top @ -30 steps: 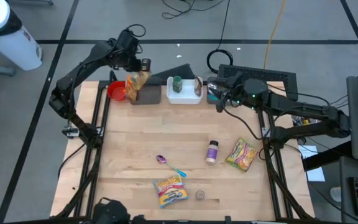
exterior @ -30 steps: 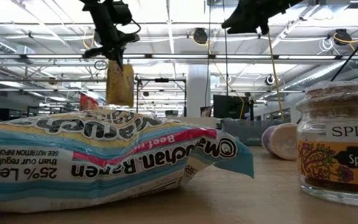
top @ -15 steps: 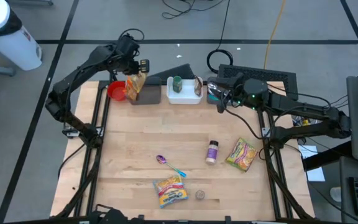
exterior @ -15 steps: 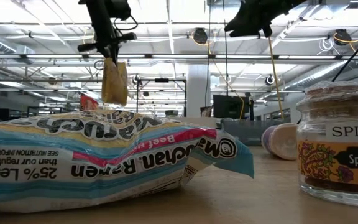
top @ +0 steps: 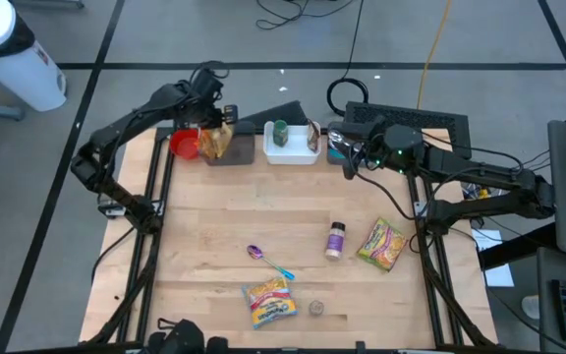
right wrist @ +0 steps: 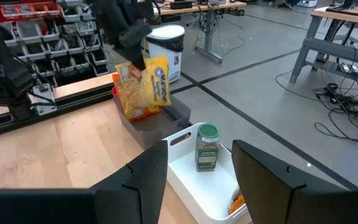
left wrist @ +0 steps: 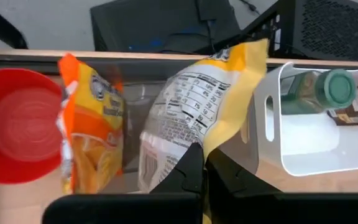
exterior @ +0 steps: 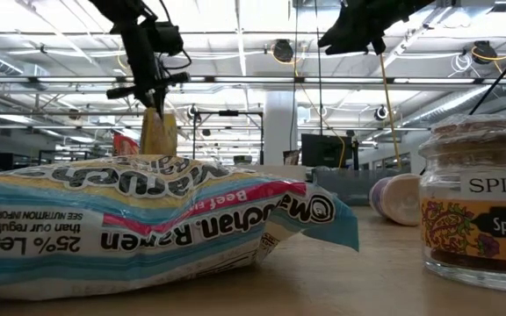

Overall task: Pick & Place Food Item
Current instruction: Put the yellow noodle pack into the left black bin, then put the blue noodle pack into the left black bin

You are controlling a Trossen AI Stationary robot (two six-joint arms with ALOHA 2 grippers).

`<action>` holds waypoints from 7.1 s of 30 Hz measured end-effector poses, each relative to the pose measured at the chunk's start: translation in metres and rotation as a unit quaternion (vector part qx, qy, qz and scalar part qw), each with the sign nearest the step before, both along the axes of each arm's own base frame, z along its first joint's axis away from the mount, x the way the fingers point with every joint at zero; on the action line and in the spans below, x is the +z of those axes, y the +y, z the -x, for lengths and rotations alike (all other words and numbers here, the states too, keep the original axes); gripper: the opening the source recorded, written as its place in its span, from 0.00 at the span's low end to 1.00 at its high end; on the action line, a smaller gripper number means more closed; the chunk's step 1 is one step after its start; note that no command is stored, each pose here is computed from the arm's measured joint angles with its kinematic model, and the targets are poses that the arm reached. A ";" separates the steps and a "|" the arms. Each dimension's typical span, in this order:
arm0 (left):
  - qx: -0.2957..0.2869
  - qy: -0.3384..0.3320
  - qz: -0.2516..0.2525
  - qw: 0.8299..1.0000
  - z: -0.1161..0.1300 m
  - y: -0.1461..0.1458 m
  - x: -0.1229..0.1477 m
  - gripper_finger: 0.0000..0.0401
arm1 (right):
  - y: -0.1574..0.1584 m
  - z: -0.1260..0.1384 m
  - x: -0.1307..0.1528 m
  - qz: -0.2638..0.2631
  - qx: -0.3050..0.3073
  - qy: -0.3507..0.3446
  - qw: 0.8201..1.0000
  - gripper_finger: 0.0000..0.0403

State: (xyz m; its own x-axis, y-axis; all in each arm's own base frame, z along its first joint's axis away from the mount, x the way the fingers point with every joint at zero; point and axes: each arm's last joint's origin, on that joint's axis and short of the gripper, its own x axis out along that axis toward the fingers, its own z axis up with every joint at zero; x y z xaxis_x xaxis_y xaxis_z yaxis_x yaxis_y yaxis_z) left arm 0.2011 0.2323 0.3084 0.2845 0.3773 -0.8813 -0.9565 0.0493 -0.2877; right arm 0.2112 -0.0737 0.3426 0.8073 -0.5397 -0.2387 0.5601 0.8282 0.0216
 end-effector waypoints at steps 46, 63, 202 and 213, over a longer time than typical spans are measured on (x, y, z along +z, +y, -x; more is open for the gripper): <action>0.104 0.030 0.039 0.993 0.024 0.009 -0.045 0.00 | 0.000 0.000 0.000 -0.021 -0.007 -0.015 1.000 0.41; 0.113 0.036 0.062 0.991 0.025 0.002 -0.067 0.00 | 0.000 0.000 0.000 -0.030 -0.010 -0.020 0.999 0.41; -0.291 -0.137 0.169 0.932 -0.025 -0.404 -0.151 0.46 | 0.165 -0.073 -0.090 -0.283 0.309 -0.190 0.888 0.41; -0.289 -0.197 0.189 0.917 -0.012 -0.394 -0.177 0.46 | 0.168 -0.072 -0.090 -0.302 0.352 -0.180 0.867 0.41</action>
